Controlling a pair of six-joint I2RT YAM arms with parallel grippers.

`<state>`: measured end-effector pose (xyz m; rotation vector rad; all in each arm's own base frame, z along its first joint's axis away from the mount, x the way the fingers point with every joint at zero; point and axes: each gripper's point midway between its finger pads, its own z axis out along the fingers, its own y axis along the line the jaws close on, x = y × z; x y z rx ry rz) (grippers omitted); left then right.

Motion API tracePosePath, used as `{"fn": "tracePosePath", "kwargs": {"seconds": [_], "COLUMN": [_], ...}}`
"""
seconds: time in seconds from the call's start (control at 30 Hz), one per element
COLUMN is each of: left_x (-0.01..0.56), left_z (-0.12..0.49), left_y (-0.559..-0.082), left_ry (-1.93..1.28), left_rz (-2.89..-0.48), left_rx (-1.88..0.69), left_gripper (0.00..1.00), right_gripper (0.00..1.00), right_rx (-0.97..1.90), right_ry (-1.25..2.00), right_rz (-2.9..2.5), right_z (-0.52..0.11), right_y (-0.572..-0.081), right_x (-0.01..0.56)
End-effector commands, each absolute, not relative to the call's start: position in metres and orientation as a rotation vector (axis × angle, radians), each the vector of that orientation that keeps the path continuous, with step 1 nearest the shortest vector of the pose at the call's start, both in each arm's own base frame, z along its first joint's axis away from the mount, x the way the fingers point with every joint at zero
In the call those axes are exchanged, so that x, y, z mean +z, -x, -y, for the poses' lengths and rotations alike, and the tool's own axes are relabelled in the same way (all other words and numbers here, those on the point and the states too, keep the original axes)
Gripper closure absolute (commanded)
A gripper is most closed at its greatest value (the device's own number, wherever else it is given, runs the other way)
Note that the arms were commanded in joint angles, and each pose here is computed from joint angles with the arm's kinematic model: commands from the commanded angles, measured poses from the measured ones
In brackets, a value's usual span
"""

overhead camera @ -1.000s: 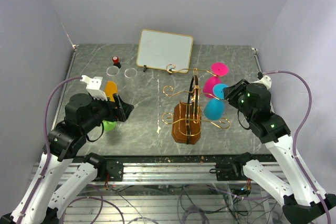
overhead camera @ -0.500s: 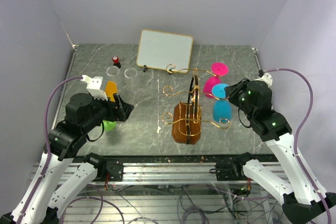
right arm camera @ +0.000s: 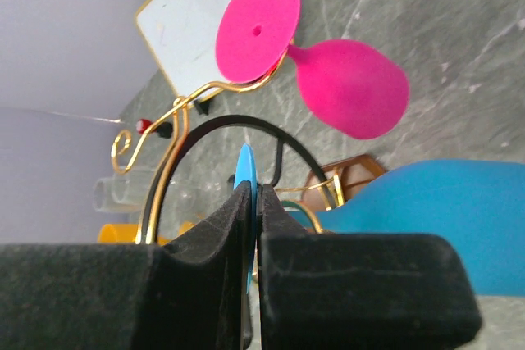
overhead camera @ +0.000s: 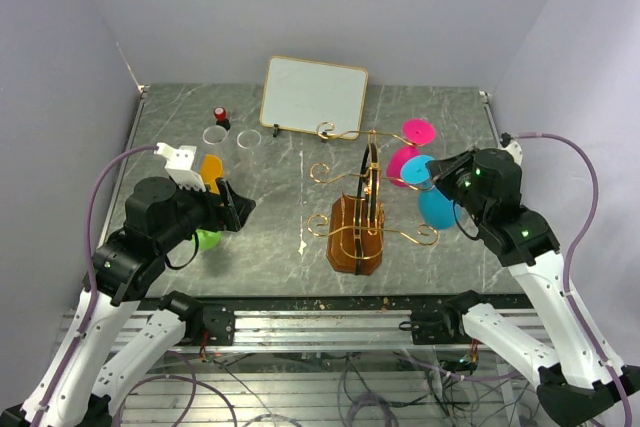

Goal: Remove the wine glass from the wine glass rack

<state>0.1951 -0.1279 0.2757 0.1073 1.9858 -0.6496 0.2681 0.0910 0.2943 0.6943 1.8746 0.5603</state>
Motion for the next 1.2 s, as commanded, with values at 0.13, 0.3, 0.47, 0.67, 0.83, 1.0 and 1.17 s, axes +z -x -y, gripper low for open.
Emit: {"fn": "tracePosePath", "kwargs": {"seconds": [0.13,0.3,0.47,0.67,0.83,1.0,1.17], "left_x": [0.283,0.282,0.28,0.28,0.28,0.278,0.279], "left_z": [0.13,0.131,0.131,0.13,0.131,0.131,0.13], "left_y": [-0.199,-0.2,-0.201,-0.202,-0.203,-0.203,-0.203], "left_ry": [-0.113,-0.113,-0.113,-0.108,-0.109,-0.106,-0.104], "left_rz": [-1.952,-1.958,-1.962,-1.966,-1.966,-1.972,-1.969], "left_rx": [-0.663,-0.664,-0.662,-0.658,-0.66,-0.661,-0.659], "left_gripper": [0.1,0.1,0.1,0.11,0.11,0.11,0.11], "right_gripper": [0.98,0.99,0.99,0.99,0.99,0.99,0.98], "right_rx": [0.761,0.745,0.703,0.684,0.735,0.852,0.952], "right_ry": [-0.904,-1.076,-1.178,-1.18,-1.116,-1.047,-0.952], "right_rz": [-1.795,-1.716,-1.68,-1.726,-1.753,-1.738,-1.753], "right_z": [-0.1,-0.082,-0.068,-0.069,-0.076,-0.09,-0.111], "right_y": [-0.262,-0.255,-0.25,-0.243,-0.236,-0.236,-0.243], "right_x": [0.307,0.304,0.299,0.293,0.299,0.305,0.315]}}
